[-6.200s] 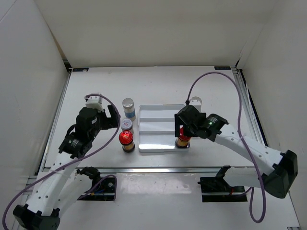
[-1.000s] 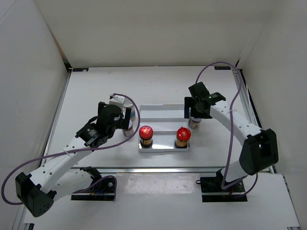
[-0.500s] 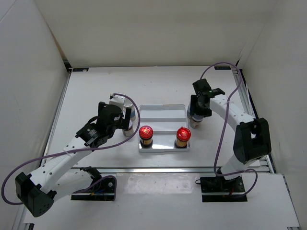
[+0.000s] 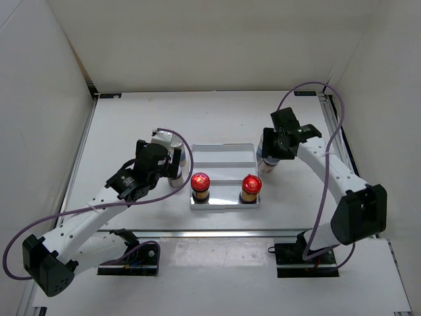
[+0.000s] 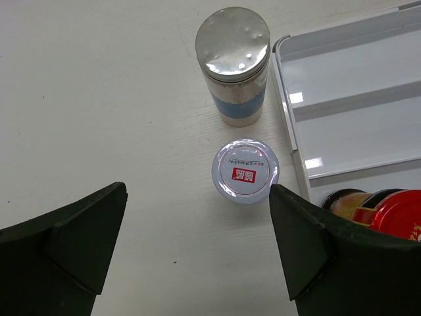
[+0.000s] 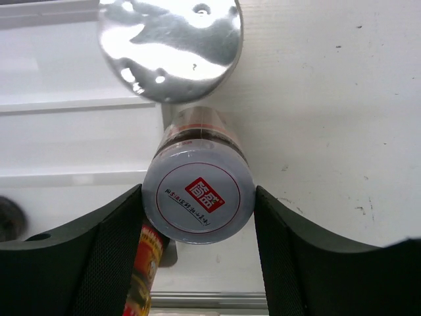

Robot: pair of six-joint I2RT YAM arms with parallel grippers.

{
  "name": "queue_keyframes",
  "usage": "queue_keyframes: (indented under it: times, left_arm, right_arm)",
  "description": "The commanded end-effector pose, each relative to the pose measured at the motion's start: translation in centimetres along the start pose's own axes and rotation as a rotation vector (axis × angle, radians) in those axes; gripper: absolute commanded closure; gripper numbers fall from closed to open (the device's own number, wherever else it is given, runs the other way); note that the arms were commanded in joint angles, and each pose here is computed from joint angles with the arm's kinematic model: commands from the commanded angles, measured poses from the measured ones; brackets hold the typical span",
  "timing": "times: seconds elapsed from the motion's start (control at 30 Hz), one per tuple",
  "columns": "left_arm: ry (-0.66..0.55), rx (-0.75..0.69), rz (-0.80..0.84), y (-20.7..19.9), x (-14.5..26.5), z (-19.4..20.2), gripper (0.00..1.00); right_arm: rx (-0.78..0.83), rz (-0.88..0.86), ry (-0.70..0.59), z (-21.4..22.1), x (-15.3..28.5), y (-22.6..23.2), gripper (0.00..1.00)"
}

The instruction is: Organize the condiment bottles

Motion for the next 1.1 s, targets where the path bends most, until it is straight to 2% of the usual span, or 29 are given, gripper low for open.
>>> queue_keyframes:
  times: [0.0, 0.13, 0.23, 0.43, 0.77, 0.9, 0.93, 1.03, 1.07]
  left_arm:
    - [-0.034, 0.019, 0.016, 0.0, 0.4, -1.1, 0.00]
    - [-0.034, 0.019, 0.016, 0.0, 0.4, -1.1, 0.00]
    - [-0.026, 0.015, 0.014, -0.1, 0.2, -1.0, 0.00]
    - [-0.026, 0.015, 0.014, -0.1, 0.2, -1.0, 0.00]
    - [0.013, -0.006, 0.016, -0.6, -0.8, -0.3, 0.00]
    - [0.065, -0.022, 0.029, -1.3, -1.9, 0.2, 0.00]
    - [0.059, -0.018, 0.040, -1.4, -1.8, -0.1, 0.00]
    - [0.079, -0.012, 0.073, -1.8, -2.0, 0.2, 0.00]
    - [0.086, -0.011, 0.098, -2.0, -2.0, 0.2, 0.00]
  right_arm:
    - [0.005, -0.056, -0.141, -2.1, 3.7, 0.7, 1.00]
    - [0.059, -0.126, -0.179, -2.5, 5.4, 2.5, 1.00]
    - [0.105, -0.163, -0.184, -2.5, 5.2, 4.1, 1.00]
    - [0.165, -0.178, -0.122, -2.2, 2.1, 6.7, 1.00]
    - [0.171, -0.144, 0.004, 0.1, -2.9, 7.7, 0.99]
    - [0.179, -0.140, 0.002, 0.2, -2.8, 7.9, 0.43]
    - [0.169, -0.131, 0.000, 0.2, -2.5, 7.7, 0.22]
    - [0.143, -0.117, -0.071, -0.7, -0.1, 7.6, 0.01]
    - [0.135, -0.132, -0.109, -1.1, 1.4, 7.4, 0.01]
Point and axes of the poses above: each gripper's point midway between its finger pads, its own x axis back along the fingers, its own y axis along the line the jaws close on, z = x × y, the point moved 10 cm from there along x, back along the fingers, and after that the axes turned 5 degrees about x, right-handed, at the moved point
